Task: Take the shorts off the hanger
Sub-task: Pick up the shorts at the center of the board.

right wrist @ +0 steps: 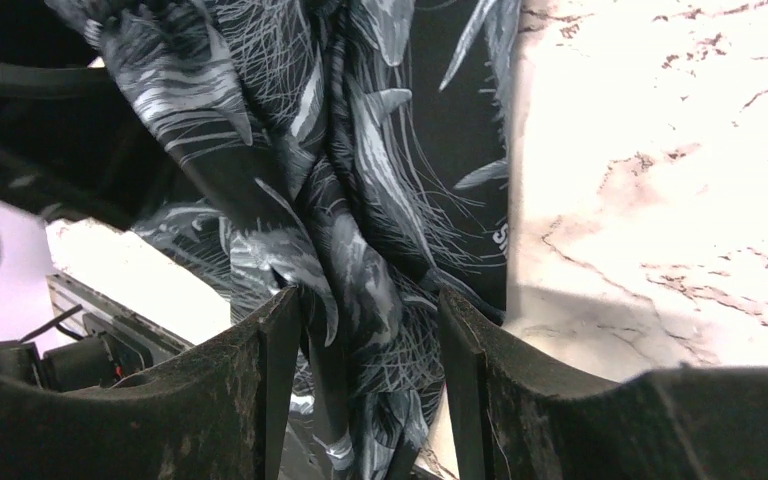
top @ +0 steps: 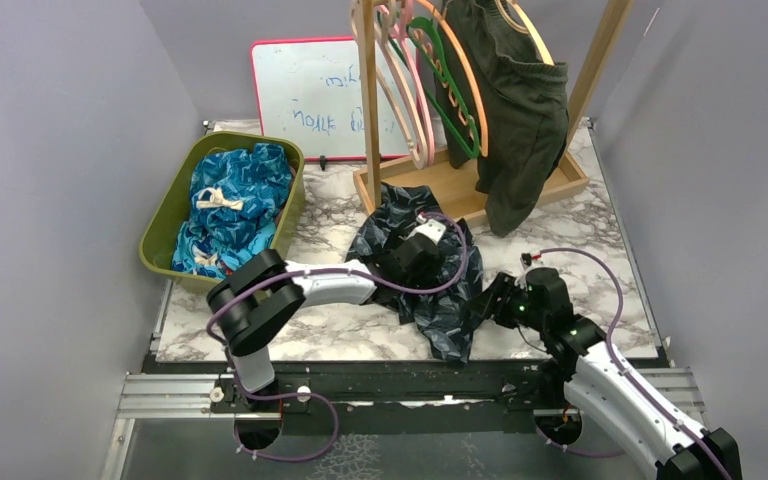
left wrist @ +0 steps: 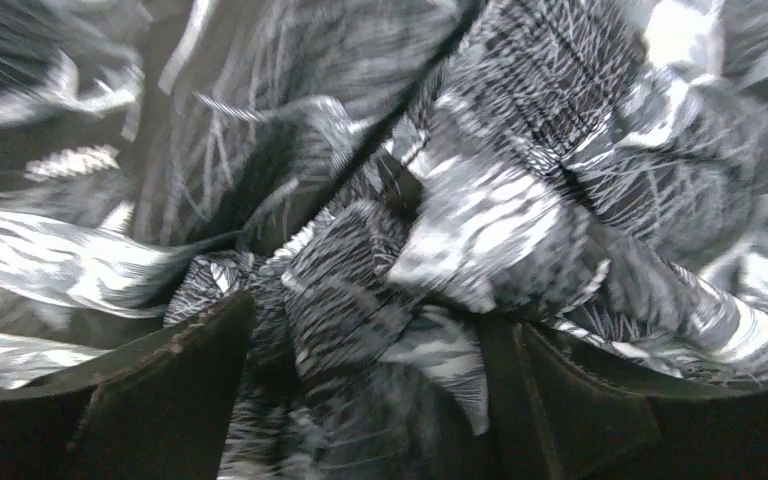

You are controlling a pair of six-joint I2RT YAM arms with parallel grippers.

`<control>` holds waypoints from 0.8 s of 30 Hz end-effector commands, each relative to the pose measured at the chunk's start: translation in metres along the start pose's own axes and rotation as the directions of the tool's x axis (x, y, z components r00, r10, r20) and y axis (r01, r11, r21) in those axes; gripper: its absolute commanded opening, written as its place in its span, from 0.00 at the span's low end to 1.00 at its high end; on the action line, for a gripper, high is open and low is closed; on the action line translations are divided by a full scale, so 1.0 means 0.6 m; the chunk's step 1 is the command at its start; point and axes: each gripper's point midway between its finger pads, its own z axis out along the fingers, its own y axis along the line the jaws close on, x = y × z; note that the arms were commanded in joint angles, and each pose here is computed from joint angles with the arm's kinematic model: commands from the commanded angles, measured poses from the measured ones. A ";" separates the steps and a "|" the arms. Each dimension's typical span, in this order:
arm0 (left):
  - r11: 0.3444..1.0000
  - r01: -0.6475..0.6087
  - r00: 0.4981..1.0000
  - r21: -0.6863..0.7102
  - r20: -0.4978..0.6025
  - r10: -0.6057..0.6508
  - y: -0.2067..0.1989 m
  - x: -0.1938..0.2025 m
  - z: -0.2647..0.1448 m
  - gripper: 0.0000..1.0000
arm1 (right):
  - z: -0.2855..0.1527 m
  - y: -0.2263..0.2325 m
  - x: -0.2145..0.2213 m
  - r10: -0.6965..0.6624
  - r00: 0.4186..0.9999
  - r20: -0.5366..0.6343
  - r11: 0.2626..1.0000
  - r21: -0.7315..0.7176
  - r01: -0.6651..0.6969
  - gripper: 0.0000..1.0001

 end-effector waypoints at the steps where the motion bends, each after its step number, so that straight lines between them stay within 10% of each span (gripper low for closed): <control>1: 1.000 -0.014 0.998 -0.028 -0.059 0.012 0.002 0.030 0.030 0.92 | 0.002 -0.001 0.012 -0.004 0.999 -0.032 1.000 -0.011 0.004 0.56; 10: 0.998 -0.052 0.984 0.025 -0.172 0.055 -0.018 0.099 0.061 0.98 | 0.004 -0.004 0.016 -0.008 1.000 -0.025 1.000 -0.023 0.008 0.56; 20: 1.000 -0.017 0.984 -0.022 -0.179 0.013 -0.002 0.137 0.064 0.03 | 0.011 -0.016 0.025 -0.009 0.999 -0.037 1.000 -0.007 0.009 0.56; 24: 0.999 0.002 0.995 -0.037 -0.099 -0.006 0.010 0.076 0.029 0.00 | 0.010 -0.016 0.024 -0.009 0.999 -0.034 1.000 -0.009 0.009 0.56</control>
